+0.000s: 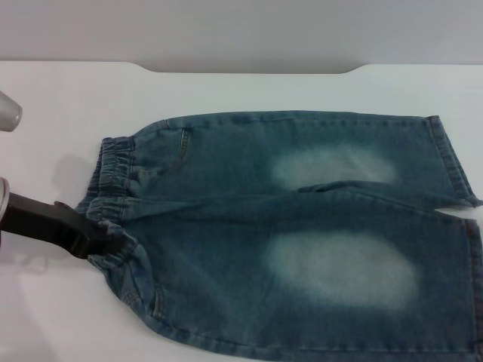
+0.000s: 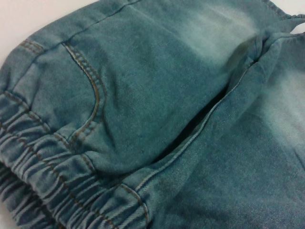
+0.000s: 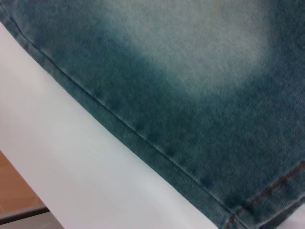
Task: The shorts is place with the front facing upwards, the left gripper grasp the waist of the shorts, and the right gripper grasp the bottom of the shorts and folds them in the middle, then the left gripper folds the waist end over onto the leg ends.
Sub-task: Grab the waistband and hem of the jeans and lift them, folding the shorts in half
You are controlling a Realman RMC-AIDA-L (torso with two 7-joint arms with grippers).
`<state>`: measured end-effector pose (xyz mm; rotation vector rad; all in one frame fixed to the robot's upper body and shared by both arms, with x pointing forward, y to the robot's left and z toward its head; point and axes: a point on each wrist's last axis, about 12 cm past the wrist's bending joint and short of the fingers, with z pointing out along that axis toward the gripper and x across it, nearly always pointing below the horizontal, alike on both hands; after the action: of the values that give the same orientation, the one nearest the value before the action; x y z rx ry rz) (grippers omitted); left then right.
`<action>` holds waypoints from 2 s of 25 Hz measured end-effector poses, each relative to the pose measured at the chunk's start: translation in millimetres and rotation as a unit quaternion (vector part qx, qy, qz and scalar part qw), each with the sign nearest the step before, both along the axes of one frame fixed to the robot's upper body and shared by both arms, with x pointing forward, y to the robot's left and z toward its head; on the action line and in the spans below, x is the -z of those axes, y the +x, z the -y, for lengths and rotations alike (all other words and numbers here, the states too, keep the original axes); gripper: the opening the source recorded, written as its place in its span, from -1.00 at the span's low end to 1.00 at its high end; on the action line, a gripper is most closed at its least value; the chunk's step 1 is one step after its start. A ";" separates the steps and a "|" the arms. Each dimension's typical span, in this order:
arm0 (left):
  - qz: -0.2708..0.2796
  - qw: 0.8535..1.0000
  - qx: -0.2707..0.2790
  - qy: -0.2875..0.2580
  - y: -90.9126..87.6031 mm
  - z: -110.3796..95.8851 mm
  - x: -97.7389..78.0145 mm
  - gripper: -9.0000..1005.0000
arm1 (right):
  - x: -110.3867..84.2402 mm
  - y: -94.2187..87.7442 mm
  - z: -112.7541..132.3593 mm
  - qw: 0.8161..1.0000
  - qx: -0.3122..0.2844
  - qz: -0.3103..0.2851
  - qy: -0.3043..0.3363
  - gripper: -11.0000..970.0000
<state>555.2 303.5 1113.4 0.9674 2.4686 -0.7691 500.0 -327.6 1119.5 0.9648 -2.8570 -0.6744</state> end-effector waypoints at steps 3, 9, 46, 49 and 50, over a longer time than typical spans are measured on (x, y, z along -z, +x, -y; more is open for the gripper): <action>0.000 1.000 0.001 0.000 -0.2 0.8 0.4 -0.86 | -0.3 0.5 0.6 1.000 0.001 0.003 -0.002 0.12; 0.001 1.000 0.001 0.001 0.1 0.9 0.6 -0.86 | 0.8 1.4 0.9 1.000 0.000 0.000 -0.008 0.12; 0.000 1.000 0.004 -0.005 1.5 5.6 1.5 -0.86 | 4.5 15.0 -14.4 0.999 -0.029 0.014 -0.011 0.12; -0.001 1.000 0.004 -0.006 1.9 6.2 2.1 -0.86 | 6.4 15.1 -17.7 0.999 -0.037 0.009 -0.011 0.12; -0.001 1.000 0.004 -0.006 1.9 6.5 2.4 -0.86 | 7.0 15.3 -18.8 0.999 -0.039 0.008 -0.012 0.12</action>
<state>557.1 297.0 1111.0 0.9733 2.4606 -0.7878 515.3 -308.8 1112.5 1.0775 -2.8161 -0.6279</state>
